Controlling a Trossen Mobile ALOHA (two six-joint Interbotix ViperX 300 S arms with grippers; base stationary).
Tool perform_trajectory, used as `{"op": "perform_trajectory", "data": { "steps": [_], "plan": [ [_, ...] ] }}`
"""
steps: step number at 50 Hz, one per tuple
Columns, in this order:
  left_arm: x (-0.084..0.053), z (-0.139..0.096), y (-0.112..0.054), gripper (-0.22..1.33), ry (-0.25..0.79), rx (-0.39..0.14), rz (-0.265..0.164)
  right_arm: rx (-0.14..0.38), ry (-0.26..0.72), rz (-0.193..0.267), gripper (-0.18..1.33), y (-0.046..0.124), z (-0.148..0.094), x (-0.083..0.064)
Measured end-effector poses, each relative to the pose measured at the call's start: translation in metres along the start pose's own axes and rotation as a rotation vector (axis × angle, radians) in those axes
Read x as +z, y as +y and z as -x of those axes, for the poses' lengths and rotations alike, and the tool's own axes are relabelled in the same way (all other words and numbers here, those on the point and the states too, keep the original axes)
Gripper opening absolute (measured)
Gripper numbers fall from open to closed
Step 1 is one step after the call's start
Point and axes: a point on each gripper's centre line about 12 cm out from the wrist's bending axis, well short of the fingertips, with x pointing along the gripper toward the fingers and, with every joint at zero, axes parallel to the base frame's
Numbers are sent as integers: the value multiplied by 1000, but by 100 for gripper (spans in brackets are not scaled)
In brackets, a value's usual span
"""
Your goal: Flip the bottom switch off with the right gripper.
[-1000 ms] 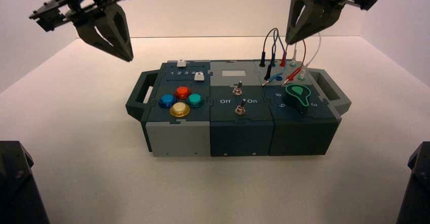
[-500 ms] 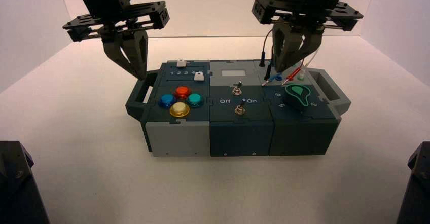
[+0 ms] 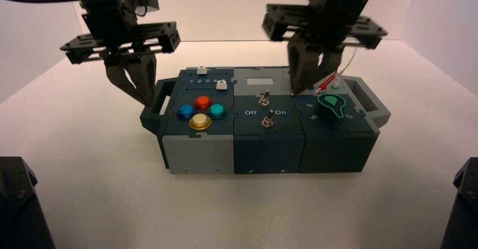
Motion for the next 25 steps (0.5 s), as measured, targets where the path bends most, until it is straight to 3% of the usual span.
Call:
{"op": "perform_trajectory", "data": {
  "steps": [25],
  "plan": [
    [12,-10,-3,-16,-8,5,0,-17,29,-3,-14,0,-12,-6]
  ]
}}
